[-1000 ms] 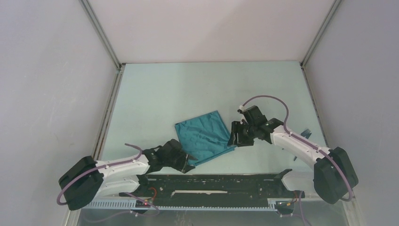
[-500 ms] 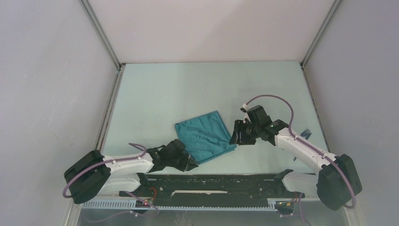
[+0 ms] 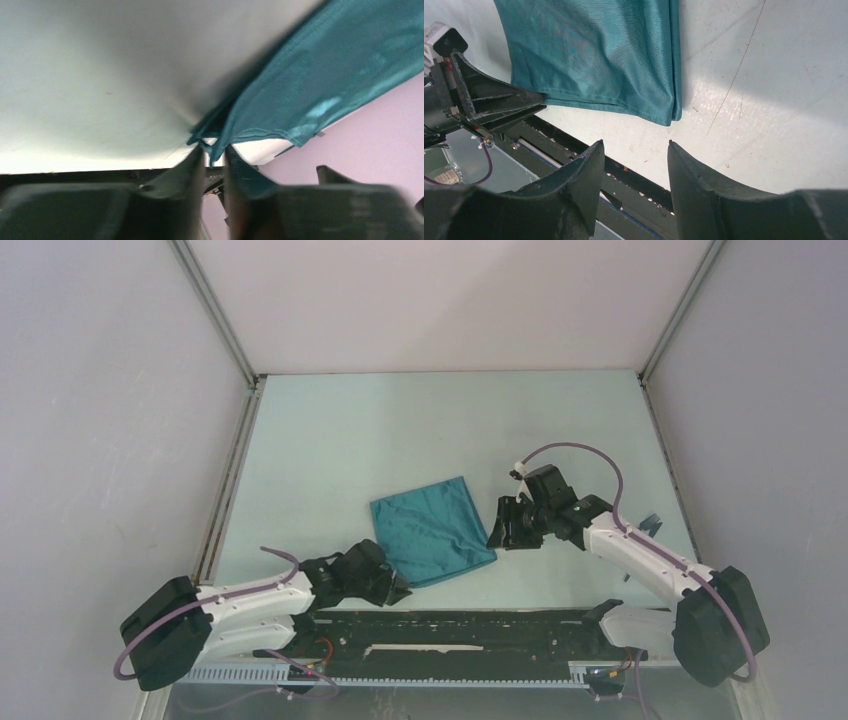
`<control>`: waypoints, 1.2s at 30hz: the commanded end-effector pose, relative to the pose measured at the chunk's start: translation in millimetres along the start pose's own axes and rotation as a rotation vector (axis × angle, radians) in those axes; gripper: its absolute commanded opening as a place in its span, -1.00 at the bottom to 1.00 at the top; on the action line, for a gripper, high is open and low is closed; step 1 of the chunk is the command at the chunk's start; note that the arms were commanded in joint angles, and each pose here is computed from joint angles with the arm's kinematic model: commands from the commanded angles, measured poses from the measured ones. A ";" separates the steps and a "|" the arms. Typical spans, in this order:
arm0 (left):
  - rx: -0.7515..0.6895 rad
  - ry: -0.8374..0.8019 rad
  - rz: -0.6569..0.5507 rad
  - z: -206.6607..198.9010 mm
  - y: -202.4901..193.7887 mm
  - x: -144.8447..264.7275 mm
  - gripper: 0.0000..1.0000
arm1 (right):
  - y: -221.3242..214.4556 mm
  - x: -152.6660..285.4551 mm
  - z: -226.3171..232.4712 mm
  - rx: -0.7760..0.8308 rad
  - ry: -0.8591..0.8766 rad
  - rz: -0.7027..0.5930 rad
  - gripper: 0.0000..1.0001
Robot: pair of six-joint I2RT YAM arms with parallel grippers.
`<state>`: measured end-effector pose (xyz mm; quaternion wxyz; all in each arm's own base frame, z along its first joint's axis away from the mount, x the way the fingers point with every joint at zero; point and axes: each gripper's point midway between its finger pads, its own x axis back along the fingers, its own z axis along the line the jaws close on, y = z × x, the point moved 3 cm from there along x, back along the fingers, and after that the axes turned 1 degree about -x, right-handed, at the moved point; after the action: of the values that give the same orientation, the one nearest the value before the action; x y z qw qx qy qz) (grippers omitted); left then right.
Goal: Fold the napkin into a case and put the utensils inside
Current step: Smooth out the lower triangle-folded napkin at the center of the board.
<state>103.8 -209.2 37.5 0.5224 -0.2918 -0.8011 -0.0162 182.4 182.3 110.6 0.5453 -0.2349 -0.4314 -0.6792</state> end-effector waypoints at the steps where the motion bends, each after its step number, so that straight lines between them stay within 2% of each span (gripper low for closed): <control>1: -0.026 -0.004 -0.016 0.1 2.0 -2.3 -0.26 | 2.3 -1.5 4.9 0.023 0.018 -0.019 0.17; 3: -0.062 -0.014 -0.005 -6.1 -3.0 2.6 0.11 | 1.9 -1.5 6.9 0.041 0.012 -0.029 0.23; 5: -0.118 -0.008 -0.010 -9.7 -5.4 10.9 0.39 | 1.6 -1.8 10.7 0.057 0.004 -0.033 0.26; 9: -0.249 -0.003 -0.057 -13.9 -0.2 37.2 0.52 | -4.1 -6.8 29.3 0.096 -0.014 -0.022 0.29; 12: -0.300 -0.015 -0.158 -9.9 18.2 61.2 0.65 | -11.0 -15.1 47.4 0.102 -0.019 -0.004 0.32; 15: -0.338 -0.065 -0.267 -4.7 42.9 83.0 0.66 | -17.9 -26.0 69.4 0.101 -0.012 0.019 0.35; 17: -0.380 -0.175 -0.364 -14.4 60.6 103.9 0.67 | -24.0 -38.2 86.3 0.103 -0.025 0.046 0.36; 21: -0.587 -0.354 -0.605 -44.4 85.1 157.3 0.67 | -31.7 -59.1 130.0 0.105 -0.053 0.096 0.41; 23: -0.668 -0.400 -0.723 -57.4 91.0 192.5 0.66 | -40.6 -69.8 150.6 0.145 -0.066 0.129 0.41; 27: -0.760 -0.389 -0.909 -63.2 104.2 245.1 0.64 | -51.7 -91.0 171.9 0.203 -0.156 0.207 0.38; 31: -0.772 -0.437 -1.015 -65.1 109.4 280.9 0.64 | -57.5 -105.8 190.3 0.271 -0.215 0.242 0.28; 36: -0.761 -0.500 -1.034 -62.2 108.6 294.2 0.62 | -63.3 -118.4 192.5 0.300 -0.287 0.295 0.33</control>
<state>128.6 -25.9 280.5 0.1086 -0.0644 -0.8903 -0.4375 131.1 419.8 96.7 0.6156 -0.2711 -0.5322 -0.5142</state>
